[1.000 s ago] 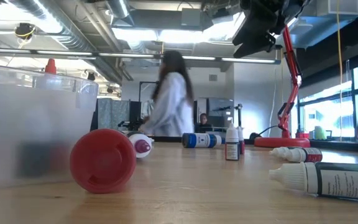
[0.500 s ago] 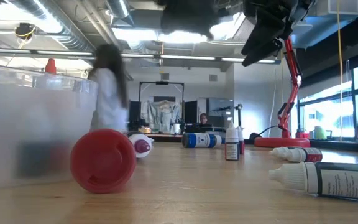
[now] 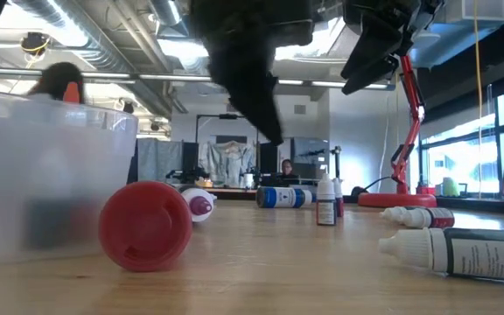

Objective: Pick & Place food coloring
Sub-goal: Put the purple food coloring bottle into the transparent bin

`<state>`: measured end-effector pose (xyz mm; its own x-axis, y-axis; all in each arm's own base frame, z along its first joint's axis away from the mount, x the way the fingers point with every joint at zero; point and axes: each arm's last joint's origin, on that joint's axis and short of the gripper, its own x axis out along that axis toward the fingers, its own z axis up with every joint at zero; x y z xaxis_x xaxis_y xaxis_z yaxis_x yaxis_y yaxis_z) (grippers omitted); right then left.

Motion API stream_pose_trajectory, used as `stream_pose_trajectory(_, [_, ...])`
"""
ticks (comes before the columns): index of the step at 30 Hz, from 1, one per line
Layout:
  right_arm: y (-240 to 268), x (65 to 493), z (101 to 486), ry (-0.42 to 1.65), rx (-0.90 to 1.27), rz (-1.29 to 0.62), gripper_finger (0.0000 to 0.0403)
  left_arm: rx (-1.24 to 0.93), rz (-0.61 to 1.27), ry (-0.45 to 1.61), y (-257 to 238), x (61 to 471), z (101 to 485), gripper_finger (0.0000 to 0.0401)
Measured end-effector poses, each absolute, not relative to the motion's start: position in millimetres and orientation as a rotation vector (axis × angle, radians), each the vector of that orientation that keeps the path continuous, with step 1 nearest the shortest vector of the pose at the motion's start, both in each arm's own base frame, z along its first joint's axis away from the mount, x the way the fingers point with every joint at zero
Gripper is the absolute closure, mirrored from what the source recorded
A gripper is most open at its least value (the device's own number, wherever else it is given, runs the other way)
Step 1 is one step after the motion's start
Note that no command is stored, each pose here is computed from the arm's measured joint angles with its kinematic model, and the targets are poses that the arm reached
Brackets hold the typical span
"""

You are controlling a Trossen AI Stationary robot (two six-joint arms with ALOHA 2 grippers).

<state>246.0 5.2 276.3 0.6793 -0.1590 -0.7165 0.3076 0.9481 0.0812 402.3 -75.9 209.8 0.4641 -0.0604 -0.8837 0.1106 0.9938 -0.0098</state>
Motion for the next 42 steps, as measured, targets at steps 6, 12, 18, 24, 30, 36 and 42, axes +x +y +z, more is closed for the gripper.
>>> stream_pose_trajectory(6, [5.2,246.1,276.5,0.777,0.225,-0.274,0.0141,0.321,-0.307,1.204,-78.3,388.7,204.1,0.0223])
stream_pose_trajectory(12, [5.2,246.1,276.4,0.772,0.268,-0.293,0.0141,0.543,-0.485,1.249,-83.4,379.7,201.7,0.0223])
stream_pose_trajectory(18, [5.2,246.1,276.5,0.77,0.278,-0.297,0.0141,0.649,-0.579,1.235,-84.2,378.1,201.4,0.0223])
stream_pose_trajectory(24, [5.2,246.1,276.4,0.768,0.299,-0.306,0.0141,0.601,-0.615,1.248,-78.0,377.5,201.0,0.0223])
stream_pose_trajectory(30, [5.1,246.1,276.5,0.766,0.309,-0.311,0.0141,0.622,-0.665,1.28,-78.9,382.0,183.5,0.0223])
stream_pose_trajectory(36, [5.1,246.0,276.4,0.764,0.32,-0.317,0.0141,0.709,-0.606,1.35,-78.3,386.0,164.1,0.0224])
stream_pose_trajectory(42, [5.1,246.1,276.4,0.765,0.32,-0.316,0.0141,0.723,-0.596,1.366,-77.1,388.3,157.0,0.0228])
